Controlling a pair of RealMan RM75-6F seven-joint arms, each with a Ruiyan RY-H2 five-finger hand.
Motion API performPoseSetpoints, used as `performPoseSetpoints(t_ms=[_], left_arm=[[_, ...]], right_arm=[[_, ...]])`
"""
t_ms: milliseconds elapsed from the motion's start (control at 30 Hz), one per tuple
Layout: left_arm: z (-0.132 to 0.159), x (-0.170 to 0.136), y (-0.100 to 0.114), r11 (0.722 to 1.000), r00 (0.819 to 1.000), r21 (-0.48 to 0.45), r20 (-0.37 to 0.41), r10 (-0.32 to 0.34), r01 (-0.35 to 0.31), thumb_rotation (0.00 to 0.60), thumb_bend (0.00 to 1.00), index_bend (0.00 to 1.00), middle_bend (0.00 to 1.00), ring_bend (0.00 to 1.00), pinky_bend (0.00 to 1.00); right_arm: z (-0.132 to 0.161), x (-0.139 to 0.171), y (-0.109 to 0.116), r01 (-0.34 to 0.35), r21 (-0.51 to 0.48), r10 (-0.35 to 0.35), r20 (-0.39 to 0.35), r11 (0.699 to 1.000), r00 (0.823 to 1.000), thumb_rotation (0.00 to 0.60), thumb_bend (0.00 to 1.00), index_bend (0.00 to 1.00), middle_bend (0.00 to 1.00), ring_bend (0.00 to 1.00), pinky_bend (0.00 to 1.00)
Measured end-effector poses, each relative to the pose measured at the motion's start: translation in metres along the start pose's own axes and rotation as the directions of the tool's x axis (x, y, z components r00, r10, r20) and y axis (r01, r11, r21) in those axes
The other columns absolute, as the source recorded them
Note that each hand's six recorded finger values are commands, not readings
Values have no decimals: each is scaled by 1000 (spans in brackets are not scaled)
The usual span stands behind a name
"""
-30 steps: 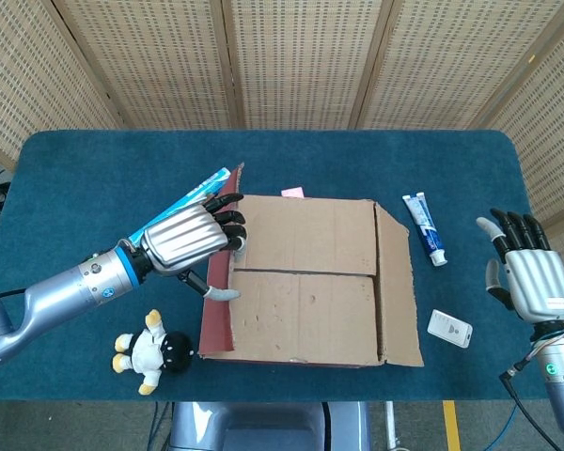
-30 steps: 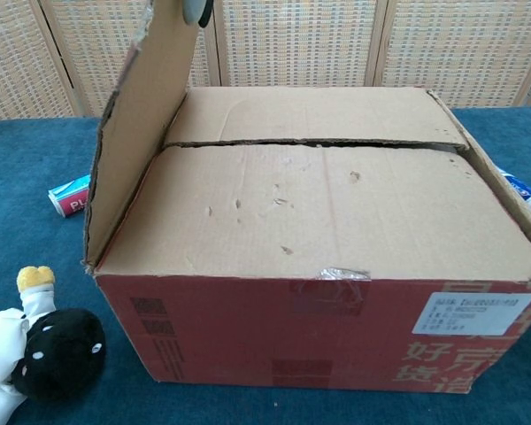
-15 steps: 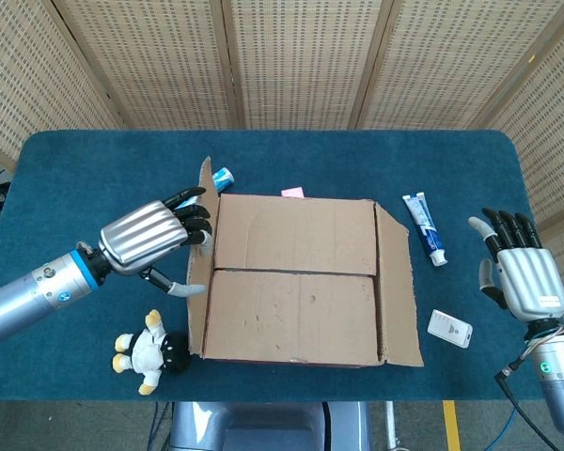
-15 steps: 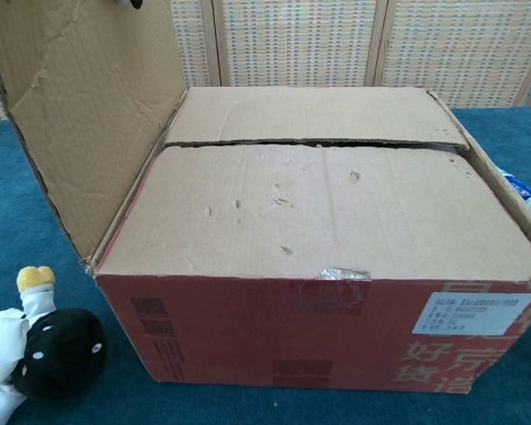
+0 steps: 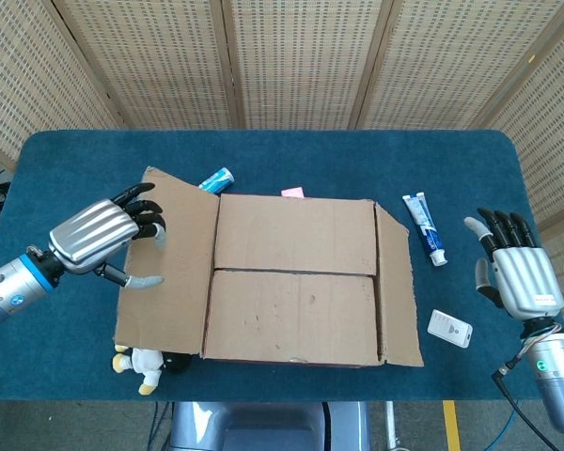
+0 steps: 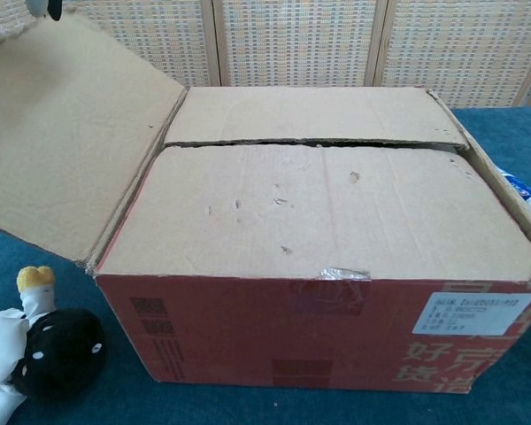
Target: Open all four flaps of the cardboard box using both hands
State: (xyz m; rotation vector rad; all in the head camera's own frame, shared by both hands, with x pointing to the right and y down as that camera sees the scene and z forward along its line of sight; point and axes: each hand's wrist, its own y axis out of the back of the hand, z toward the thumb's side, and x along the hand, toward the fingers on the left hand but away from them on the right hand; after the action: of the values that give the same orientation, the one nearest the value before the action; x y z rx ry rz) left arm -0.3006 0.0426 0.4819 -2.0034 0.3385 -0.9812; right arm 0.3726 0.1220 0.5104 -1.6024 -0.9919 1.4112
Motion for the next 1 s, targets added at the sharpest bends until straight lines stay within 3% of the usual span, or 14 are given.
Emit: performPoseSetpoints(t_ms=[333, 633, 767, 867, 1000], left_arm=[[-16, -7, -20, 999, 998, -51, -64, -13, 9, 136, 175, 449, 360, 197, 0], [-11, 7, -41, 994, 988, -45, -124, 89, -95, 165, 166, 226, 101, 15, 0], [-3, 17, -50, 989, 982, -61, -140, 126, -136, 165, 163, 147, 19, 0, 0], [3, 24, -55, 986, 978, -60, -147, 145, -156, 221, 163, 98, 0, 0, 0], [13, 37, -60, 983, 976, -61, -146, 164, -175, 373, 169, 61, 0, 0, 0]], right_arm=[[-3, 1, -5, -6, -14, 6, 4, 1000, 1000, 600, 749, 120, 63, 0, 0], [-4, 2, -11, 4, -25, -4, 7, 1000, 1000, 600, 749, 103, 52, 0, 0], [-4, 3, -16, 10, -34, -10, 9, 999, 1000, 600, 749, 101, 51, 0, 0], [-4, 4, -19, 10, -37, -9, 9, 999, 1000, 600, 729, 100, 51, 0, 0], [-3, 5, -25, 6, -42, -6, 11, 999, 1000, 600, 723, 100, 50, 0, 0]])
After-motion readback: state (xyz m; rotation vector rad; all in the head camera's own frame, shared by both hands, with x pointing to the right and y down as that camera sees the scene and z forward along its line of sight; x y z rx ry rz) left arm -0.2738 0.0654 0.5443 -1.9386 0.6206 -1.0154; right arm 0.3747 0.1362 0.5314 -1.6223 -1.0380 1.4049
